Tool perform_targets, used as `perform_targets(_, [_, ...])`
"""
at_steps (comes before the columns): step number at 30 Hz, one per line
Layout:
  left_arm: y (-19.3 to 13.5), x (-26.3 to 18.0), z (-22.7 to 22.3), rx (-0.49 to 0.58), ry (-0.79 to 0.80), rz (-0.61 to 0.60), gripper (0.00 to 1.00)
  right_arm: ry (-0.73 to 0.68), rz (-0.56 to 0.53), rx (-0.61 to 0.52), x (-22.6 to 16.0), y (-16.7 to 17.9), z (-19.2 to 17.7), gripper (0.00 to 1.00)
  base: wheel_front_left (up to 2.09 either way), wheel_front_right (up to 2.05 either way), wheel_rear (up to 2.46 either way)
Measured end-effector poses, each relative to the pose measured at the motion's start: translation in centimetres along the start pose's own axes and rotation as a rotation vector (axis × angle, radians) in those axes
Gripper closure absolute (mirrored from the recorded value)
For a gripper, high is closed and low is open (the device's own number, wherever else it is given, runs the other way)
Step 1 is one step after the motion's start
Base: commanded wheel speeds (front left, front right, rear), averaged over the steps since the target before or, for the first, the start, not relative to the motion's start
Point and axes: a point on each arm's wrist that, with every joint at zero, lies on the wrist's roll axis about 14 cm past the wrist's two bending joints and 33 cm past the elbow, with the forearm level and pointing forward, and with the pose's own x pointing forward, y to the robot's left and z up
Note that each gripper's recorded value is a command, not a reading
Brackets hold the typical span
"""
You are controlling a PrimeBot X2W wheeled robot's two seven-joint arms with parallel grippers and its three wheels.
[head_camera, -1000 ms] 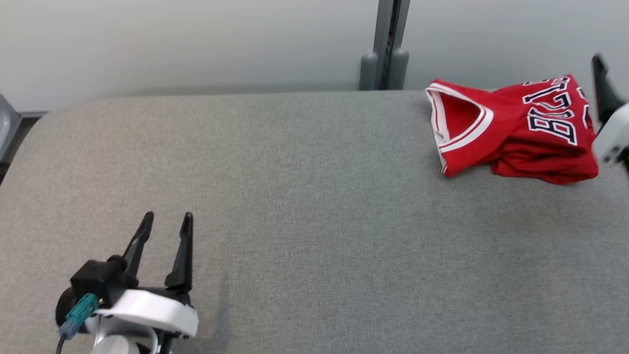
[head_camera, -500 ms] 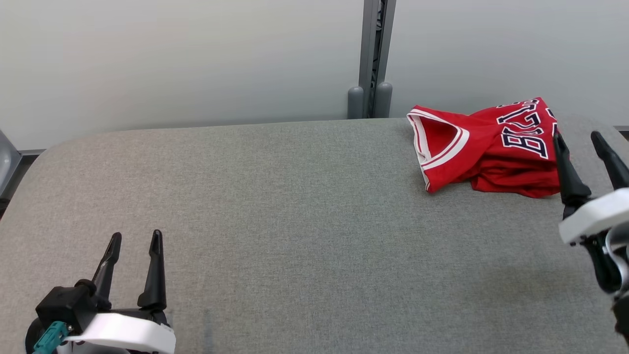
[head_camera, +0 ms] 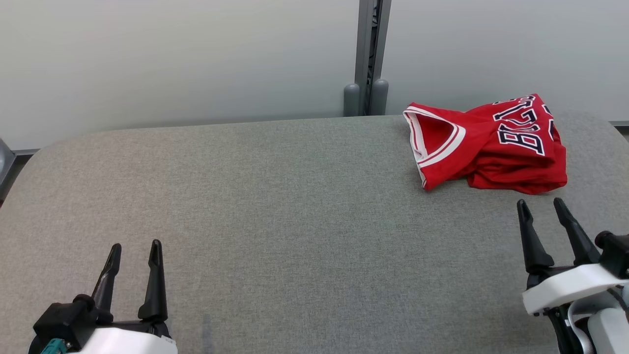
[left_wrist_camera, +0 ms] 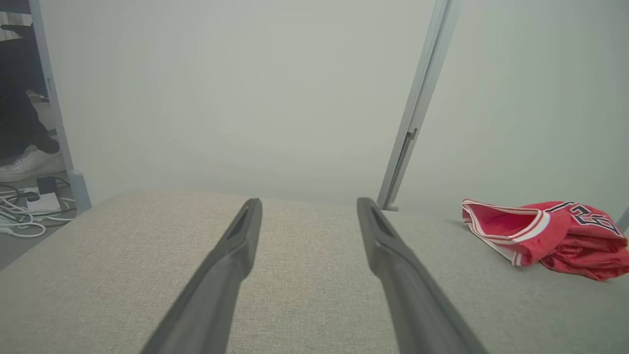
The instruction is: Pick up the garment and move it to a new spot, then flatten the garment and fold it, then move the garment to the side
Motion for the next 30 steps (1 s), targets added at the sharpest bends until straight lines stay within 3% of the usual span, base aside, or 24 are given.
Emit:
perform_targets(7, [-0.1,-0.4,-0.9,-0.002,0.011,-0.003,0.00,0.032,-0.020,0.022,-1.4,0.7,-1.8,0.00,0.00,0.00,0.00])
perform_targets(30, [-0.1,-0.5,-1.6,0.023,0.016,-0.007,0.00,0.016,-0.005,0.025,-0.9,1.5,-1.4,0.00,0.00,0.00,0.00])
